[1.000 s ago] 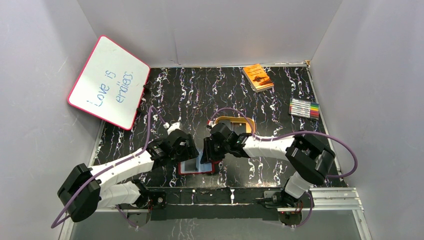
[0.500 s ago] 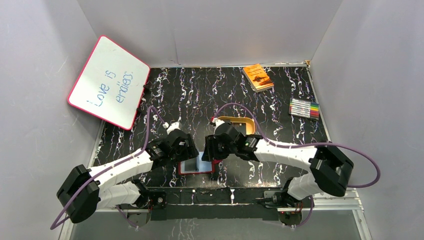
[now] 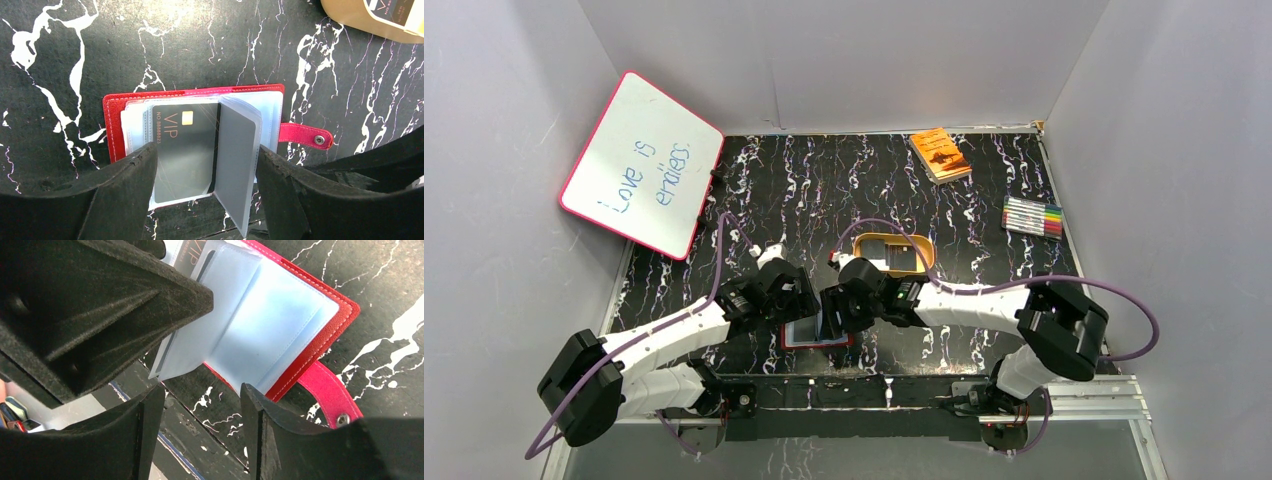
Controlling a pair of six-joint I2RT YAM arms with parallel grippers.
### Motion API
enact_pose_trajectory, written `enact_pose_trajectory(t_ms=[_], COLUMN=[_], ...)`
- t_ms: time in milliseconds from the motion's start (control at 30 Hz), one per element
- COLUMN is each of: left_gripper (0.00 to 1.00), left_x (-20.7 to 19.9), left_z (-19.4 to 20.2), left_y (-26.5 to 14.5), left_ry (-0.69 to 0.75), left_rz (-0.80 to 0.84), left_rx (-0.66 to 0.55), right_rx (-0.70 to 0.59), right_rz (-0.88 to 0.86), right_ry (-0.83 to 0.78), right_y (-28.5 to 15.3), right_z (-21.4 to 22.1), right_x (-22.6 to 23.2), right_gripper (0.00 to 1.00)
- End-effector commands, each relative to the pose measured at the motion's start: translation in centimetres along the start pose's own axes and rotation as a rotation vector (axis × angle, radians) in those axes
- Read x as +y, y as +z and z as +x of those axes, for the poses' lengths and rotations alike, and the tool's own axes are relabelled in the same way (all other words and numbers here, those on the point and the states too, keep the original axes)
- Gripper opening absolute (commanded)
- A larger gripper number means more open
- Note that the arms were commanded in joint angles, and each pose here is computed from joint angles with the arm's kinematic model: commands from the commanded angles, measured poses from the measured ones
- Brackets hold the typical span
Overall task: Put the credit cards into the card holder
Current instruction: Open the card holder at the center of the board.
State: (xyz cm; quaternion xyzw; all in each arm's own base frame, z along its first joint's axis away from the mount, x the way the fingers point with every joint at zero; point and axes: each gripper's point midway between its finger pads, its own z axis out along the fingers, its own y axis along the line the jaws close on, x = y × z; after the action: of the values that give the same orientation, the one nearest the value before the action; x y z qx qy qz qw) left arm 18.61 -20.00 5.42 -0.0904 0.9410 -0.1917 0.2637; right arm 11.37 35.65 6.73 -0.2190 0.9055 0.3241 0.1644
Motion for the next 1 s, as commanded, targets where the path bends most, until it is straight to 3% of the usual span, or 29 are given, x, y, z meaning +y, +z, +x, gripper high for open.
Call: enact_pose_trajectory(t_ms=[0, 167, 533, 967], left_gripper=[0.68, 0.68, 0.68, 0.68], left_x=[0.3, 0.3, 0.5, 0.5], left_z=[0.0, 0.0, 0.0, -0.7], left_y=[-0.3, -0.3, -0.4, -1.1], left_ry=[0.000, 0.000, 0.001, -0.006], left_rz=[-0.002, -0.001, -0.005, -0.003], left_rx=[-0.003, -0.003, -0.005, -0.031], right_rx=[-0.081, -0.079, -0.082, -0.078], right_rz=[-0.065, -0.043, 0.008, 0.086], right_ry=[-0.014, -0.017, -0.001, 0.041], right_y=[0.1, 0.7, 1.0, 1.0], right_z=[-2.8, -3.0, -3.0, -2.1], right_x=[2.7, 2.4, 1.5, -0.5], right_gripper=[0.68, 0.71, 0.66, 0.49])
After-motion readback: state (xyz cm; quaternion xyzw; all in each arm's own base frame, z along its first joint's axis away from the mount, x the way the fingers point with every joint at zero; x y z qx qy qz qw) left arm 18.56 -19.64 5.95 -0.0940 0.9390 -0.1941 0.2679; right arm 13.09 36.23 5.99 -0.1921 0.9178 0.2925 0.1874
